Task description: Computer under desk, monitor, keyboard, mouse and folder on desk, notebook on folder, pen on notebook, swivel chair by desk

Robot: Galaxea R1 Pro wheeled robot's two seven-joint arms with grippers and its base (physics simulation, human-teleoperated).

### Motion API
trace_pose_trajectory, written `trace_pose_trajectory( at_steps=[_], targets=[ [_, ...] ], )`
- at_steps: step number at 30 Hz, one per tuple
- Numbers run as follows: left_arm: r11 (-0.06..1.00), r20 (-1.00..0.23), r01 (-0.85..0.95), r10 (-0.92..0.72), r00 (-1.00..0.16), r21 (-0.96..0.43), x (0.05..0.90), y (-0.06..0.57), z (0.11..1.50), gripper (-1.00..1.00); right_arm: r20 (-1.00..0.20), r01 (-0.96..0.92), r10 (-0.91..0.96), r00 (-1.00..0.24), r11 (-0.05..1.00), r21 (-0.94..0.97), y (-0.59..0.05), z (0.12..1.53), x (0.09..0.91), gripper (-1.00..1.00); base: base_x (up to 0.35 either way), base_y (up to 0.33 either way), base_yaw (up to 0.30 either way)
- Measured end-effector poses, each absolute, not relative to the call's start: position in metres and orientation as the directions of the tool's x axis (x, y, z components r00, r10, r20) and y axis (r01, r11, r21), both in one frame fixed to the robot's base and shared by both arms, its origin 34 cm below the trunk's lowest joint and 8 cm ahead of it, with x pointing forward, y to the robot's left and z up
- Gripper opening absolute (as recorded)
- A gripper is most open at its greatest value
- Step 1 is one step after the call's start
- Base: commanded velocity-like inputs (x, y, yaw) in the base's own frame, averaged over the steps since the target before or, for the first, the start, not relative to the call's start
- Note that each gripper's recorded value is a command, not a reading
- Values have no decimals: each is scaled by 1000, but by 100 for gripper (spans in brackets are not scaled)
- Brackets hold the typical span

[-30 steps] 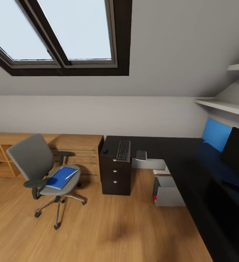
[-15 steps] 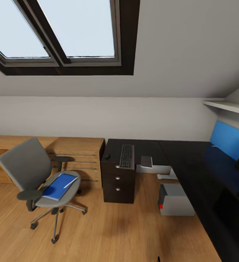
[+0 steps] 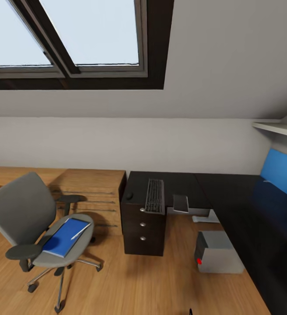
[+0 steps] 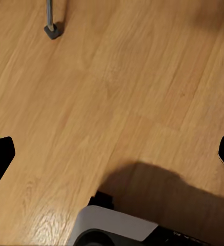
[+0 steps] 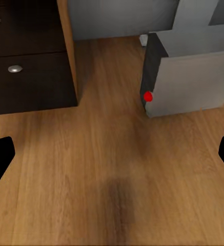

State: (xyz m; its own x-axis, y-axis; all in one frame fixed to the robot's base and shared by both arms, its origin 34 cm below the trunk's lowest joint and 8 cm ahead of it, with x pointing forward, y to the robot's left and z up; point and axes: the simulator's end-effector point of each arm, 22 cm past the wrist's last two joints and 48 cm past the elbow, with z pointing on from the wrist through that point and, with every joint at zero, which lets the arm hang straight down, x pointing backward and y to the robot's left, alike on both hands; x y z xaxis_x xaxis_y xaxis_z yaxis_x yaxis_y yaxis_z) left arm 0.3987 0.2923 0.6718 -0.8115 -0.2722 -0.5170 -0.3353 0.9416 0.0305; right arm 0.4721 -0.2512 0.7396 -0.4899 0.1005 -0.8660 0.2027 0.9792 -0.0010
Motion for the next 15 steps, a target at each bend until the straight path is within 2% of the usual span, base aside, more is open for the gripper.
trace_pose_trajectory(
  at_steps=[8, 15],
  targets=[
    [949, -517, -314, -252, -818, 35, 398, 288, 671, 100, -865, 204, 101, -491, 979, -2, -252, 739, 472, 100, 337, 46, 0],
    [948, -530, -316, -252, -810, 32, 401, 288, 673, 100, -865, 204, 101, -491, 979, -2, -252, 739, 472, 100, 290, 225, 0]
  ],
)
